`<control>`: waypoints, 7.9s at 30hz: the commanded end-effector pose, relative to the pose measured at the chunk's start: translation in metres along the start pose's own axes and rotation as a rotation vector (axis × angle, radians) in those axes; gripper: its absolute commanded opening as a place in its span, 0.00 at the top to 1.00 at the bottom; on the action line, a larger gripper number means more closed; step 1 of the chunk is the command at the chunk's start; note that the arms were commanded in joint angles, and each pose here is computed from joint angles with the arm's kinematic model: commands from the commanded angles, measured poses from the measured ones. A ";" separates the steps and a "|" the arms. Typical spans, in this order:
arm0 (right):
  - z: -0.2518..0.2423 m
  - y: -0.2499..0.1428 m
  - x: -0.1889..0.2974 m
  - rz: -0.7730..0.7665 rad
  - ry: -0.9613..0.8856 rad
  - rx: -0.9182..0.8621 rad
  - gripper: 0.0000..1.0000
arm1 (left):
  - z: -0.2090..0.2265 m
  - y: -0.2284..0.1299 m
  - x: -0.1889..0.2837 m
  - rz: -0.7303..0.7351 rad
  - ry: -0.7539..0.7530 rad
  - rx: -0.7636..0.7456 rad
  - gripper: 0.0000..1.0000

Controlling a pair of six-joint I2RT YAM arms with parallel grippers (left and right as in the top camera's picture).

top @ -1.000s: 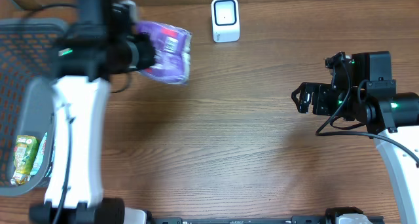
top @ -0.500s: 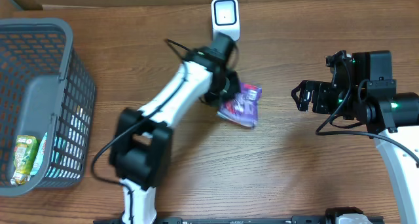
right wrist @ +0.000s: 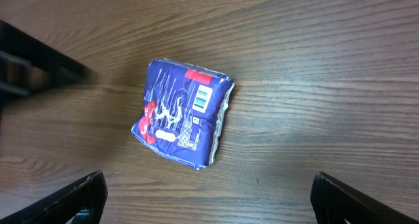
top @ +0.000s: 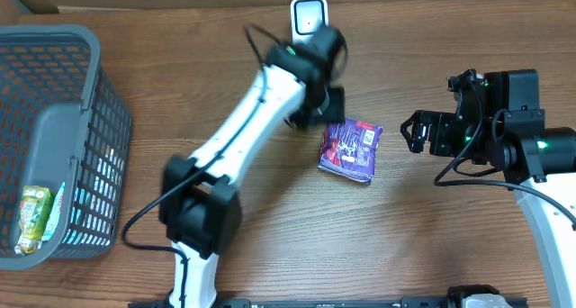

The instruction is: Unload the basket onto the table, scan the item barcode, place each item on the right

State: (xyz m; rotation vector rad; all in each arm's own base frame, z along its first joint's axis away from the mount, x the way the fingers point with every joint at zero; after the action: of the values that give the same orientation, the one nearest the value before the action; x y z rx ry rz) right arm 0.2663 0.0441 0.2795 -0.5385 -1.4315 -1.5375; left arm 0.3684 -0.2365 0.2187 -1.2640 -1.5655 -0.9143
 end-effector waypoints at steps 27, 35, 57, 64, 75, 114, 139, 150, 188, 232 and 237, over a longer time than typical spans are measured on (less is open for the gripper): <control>0.002 -0.004 -0.001 0.019 0.012 -0.006 0.00 | 0.399 -0.083 0.298 -0.630 0.102 1.098 0.35; 0.002 -0.004 -0.001 0.018 0.012 -0.005 0.00 | 0.442 -0.065 0.226 -0.546 0.139 1.012 0.35; 0.002 -0.001 -0.002 0.000 0.011 -0.023 0.00 | 0.455 -0.031 0.104 -0.535 0.265 0.537 0.29; 0.002 0.001 -0.002 -0.011 0.011 -0.019 0.00 | 0.460 -0.025 0.108 -0.559 0.343 0.447 0.28; 0.001 0.007 -0.001 -0.047 0.010 -0.071 0.00 | 0.456 -0.033 0.097 -0.455 0.354 0.217 0.22; 0.001 0.007 -0.001 -0.047 0.011 -0.090 0.00 | 0.464 0.035 0.184 -0.652 0.277 0.440 0.96; 0.002 0.001 -0.002 -0.008 0.011 -0.102 0.00 | 0.387 -0.015 0.304 -0.814 0.191 0.616 0.96; 0.002 0.001 -0.002 -0.009 0.011 -0.101 0.00 | 0.393 -0.010 0.297 -0.792 0.180 0.645 0.96; 0.001 -0.001 -0.001 0.002 0.007 -0.102 0.00 | 0.452 0.032 0.186 -0.392 0.104 0.604 0.54; 0.001 0.006 -0.001 -0.038 0.007 -0.089 0.00 | 0.453 0.088 0.154 -0.147 -0.007 0.524 0.96; 0.001 0.006 -0.001 -0.038 0.007 -0.090 0.00 | 0.423 0.088 0.240 -0.391 0.034 0.506 0.96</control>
State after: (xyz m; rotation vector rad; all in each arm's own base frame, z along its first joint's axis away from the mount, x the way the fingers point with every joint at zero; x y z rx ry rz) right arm 0.2722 0.0445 0.2830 -0.5675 -1.3855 -1.6413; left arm 0.3555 0.2536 0.2495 -0.7532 -1.7616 -0.6132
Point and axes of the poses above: each gripper's point midway between its finger pads, its own x axis back along the fingers, its own z axis along the line the jaws close on, y = z × x, the point moved 8 cm from there along x, back along the fingers, and after that the axes turned 14 degrees about x, right-handed, at the moved point
